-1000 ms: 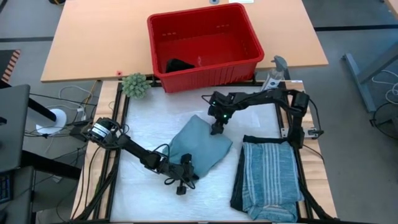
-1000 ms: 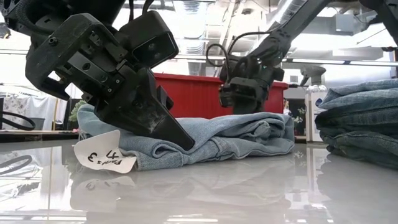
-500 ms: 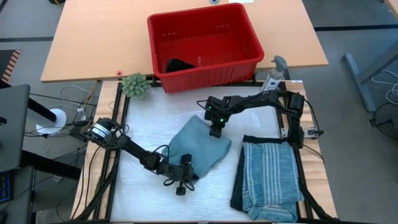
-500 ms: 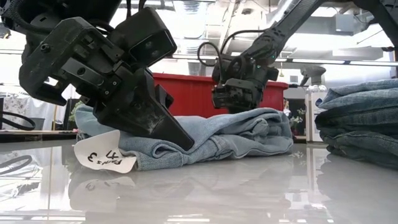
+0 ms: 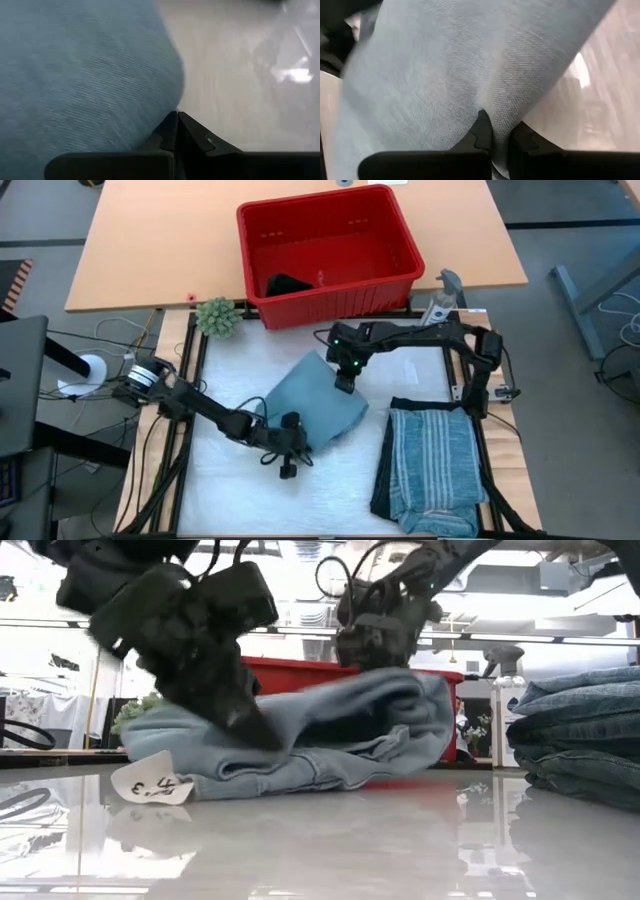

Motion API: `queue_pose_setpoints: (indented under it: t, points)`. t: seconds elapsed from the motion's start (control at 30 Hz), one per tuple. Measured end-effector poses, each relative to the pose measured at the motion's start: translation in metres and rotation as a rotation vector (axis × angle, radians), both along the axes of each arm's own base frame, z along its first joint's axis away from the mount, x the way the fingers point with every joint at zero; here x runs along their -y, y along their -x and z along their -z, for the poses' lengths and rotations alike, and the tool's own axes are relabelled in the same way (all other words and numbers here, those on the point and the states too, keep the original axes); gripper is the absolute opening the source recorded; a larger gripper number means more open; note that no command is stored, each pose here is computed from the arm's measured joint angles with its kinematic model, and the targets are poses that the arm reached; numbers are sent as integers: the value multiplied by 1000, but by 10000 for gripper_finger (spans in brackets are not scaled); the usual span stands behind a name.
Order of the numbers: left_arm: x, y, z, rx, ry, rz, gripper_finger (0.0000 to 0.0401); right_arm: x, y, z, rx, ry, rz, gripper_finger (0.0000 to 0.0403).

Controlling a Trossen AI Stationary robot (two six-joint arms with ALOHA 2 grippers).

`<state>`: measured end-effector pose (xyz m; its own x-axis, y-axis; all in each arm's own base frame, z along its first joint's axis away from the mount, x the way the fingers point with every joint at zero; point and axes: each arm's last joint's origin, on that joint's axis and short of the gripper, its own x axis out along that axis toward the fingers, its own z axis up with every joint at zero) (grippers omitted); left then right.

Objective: Fold Laundry from Bin
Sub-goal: Stack the folded light blue denim pants on the blue polo shirt

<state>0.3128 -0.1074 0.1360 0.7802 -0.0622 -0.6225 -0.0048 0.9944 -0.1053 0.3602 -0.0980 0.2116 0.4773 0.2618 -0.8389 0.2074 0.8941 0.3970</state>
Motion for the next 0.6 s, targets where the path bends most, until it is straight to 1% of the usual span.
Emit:
queue_pose_setpoints:
  t: [0.07, 0.17, 0.23, 0.3, 0.37, 0.43, 0.53, 0.57, 0.6]
  points:
    - [-6, 4, -19, 23, 61, -63, 0, 0, 4, -8, -7, 21, 11, 46]
    - [-18, 17, -59, 89, 182, -189, 0, 1, 5, -12, -5, 25, 36, 46]
    - [-23, 33, -83, 125, 199, -272, 0, 1, 7, -13, -24, 14, 49, 46]
    - [-27, 52, -102, 154, 183, -356, 0, -1, 9, -12, -60, 8, 63, 46]
    - [-29, 71, -117, 161, 166, -394, 0, -6, 11, -10, -98, 23, 70, 46]
    - [-30, 86, -126, 142, 170, -367, 0, -10, 11, -10, -113, 29, 72, 46]
    - [-22, 100, -134, 100, 224, -222, 0, -14, 9, -10, -116, 33, 76, 46]
    - [-19, 103, -135, 93, 226, -176, 0, -15, 9, -10, -117, 32, 88, 46]
    - [-17, 105, -135, 87, 216, -157, 0, -17, 8, -11, -118, 29, 99, 46]
